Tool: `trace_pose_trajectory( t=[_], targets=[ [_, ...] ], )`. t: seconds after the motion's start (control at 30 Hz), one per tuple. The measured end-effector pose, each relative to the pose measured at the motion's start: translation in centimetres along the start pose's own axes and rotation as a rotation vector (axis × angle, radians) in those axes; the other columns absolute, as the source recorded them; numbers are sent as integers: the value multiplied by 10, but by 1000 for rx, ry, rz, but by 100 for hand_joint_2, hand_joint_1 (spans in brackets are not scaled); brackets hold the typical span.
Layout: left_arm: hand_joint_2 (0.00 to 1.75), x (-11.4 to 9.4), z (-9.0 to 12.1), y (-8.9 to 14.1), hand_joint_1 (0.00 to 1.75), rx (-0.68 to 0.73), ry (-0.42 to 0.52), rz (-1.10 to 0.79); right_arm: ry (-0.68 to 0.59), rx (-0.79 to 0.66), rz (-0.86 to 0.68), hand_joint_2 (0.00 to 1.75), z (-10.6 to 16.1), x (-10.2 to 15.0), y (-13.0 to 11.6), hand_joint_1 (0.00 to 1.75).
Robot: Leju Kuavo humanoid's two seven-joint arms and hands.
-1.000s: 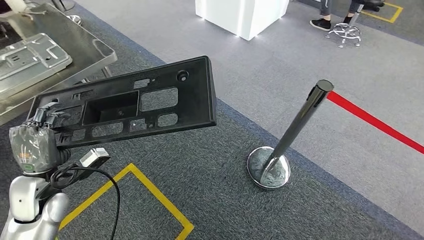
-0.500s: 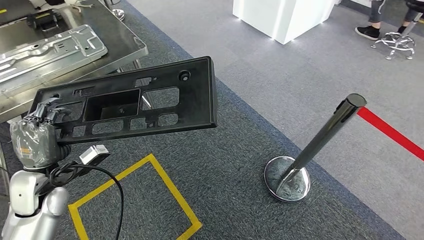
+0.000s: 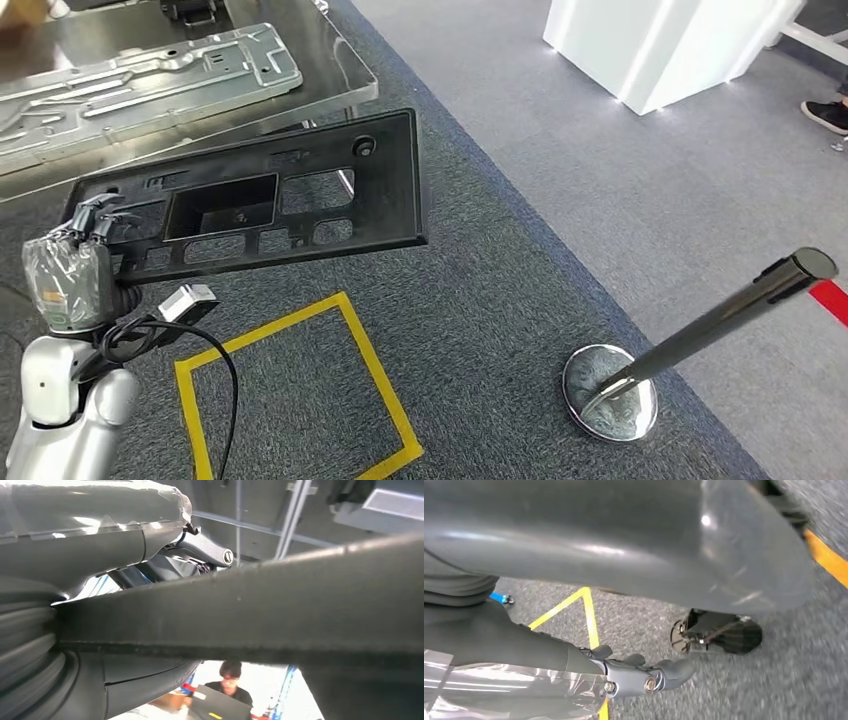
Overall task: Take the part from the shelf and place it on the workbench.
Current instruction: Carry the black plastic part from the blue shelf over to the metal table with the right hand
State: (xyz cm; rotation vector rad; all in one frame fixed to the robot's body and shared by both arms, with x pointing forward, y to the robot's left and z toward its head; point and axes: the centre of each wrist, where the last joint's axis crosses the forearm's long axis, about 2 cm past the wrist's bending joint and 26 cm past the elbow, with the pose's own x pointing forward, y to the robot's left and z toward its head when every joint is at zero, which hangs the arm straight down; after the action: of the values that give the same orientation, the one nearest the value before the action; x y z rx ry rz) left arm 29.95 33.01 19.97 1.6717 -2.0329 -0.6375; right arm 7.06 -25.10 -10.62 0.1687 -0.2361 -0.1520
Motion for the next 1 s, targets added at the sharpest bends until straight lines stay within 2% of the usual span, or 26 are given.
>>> trace_pose_trajectory(
  t=[1.0],
  targets=[
    [175, 1, 1, -10, 175, -30, 21, 23, -13, -4, -25, 0, 0, 1, 1, 0]
  ],
)
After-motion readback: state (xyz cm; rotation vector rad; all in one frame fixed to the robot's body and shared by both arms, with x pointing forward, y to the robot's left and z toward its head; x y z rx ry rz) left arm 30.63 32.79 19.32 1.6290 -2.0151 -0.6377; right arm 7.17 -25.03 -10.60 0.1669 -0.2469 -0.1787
